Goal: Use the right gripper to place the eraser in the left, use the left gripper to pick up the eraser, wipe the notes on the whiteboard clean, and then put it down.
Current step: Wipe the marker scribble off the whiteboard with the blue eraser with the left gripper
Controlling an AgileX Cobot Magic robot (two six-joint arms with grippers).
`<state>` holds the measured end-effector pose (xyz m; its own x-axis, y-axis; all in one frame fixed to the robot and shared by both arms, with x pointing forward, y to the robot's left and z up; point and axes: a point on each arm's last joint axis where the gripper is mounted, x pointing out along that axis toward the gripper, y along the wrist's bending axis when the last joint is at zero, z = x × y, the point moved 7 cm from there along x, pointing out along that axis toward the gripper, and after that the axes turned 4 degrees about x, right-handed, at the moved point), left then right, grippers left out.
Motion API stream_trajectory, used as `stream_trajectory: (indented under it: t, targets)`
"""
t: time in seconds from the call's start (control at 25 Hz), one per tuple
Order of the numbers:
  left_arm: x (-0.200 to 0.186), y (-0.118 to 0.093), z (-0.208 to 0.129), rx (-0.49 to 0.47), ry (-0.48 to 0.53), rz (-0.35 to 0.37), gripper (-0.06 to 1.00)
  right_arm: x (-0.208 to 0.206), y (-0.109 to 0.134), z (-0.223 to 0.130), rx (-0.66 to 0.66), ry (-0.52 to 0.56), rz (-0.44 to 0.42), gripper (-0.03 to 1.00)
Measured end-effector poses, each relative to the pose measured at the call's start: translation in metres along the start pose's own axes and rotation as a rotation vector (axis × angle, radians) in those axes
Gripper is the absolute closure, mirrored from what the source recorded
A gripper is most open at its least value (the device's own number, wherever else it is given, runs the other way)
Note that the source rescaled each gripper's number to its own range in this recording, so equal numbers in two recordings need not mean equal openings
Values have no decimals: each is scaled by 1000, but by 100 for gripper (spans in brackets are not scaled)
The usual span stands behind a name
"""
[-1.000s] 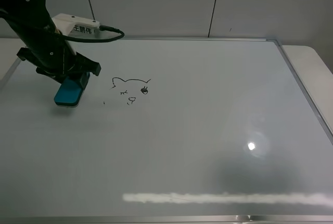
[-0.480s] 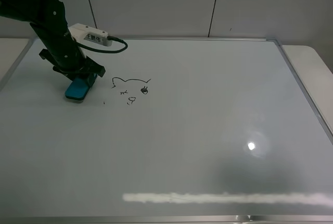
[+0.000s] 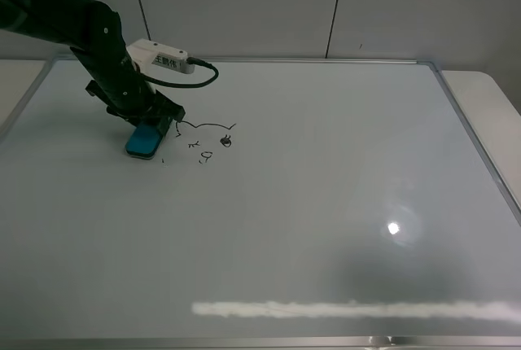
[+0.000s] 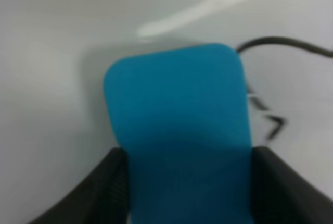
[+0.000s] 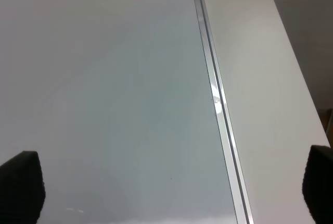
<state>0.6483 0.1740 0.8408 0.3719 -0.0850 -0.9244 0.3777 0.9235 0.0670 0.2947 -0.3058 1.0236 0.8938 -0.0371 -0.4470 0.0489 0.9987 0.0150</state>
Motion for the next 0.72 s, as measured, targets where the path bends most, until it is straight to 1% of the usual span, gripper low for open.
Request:
stream_trajectory:
  t: [0.16,0.4,0.56,0.64,0.72]
  targets:
    - [8,-24,5,29,-17,-31,91,0,0,0,0,0,1,-3]
    - [15,-80,16,61,-87,-109,91,0,0,0,0,0,1,-3]
    - [16,-118,26,68,-112,-166,91,0,0,0,0,0,1,-3]
    - [16,-136,28,86,-117,-189,91,0,0,0,0,0,1,-3]
    - [15,-145,29,90,-120,-202,91,0,0,0,0,0,1,-3]
